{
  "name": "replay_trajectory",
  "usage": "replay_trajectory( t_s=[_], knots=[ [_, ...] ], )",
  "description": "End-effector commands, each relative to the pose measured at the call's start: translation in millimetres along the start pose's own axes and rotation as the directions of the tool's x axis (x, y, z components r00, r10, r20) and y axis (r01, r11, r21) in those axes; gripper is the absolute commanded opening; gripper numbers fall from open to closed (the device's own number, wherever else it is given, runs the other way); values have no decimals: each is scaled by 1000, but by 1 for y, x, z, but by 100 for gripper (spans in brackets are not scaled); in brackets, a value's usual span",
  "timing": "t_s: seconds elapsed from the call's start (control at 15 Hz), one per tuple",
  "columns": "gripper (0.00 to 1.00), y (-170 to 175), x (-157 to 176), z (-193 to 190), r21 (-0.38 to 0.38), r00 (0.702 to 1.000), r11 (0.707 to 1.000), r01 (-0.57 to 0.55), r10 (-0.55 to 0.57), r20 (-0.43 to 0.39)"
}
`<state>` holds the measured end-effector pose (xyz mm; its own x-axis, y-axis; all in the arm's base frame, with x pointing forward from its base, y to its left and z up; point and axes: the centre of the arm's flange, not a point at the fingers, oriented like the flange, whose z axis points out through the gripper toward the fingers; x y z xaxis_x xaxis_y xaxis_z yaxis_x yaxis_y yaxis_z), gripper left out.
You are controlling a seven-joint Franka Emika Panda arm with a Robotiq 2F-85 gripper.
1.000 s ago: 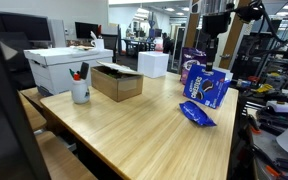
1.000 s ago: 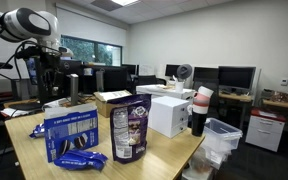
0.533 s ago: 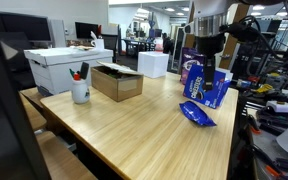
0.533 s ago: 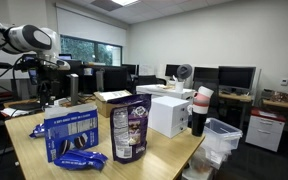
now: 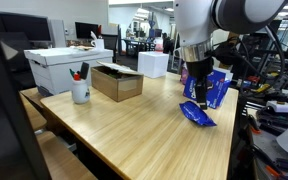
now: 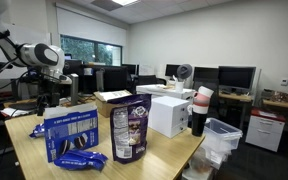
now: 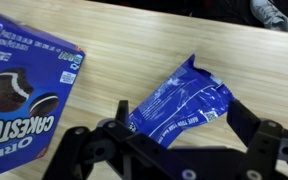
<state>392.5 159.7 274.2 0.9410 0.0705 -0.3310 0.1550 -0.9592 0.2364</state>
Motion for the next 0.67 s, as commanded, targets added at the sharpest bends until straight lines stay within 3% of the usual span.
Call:
replay_trajectory(
  t_s=[0.0,0.6],
  knots=[
    [100,-6,21,18,18,998,998,-55,54,41],
    [100,1,43,54,1,979,988,-157,156,133]
  ],
)
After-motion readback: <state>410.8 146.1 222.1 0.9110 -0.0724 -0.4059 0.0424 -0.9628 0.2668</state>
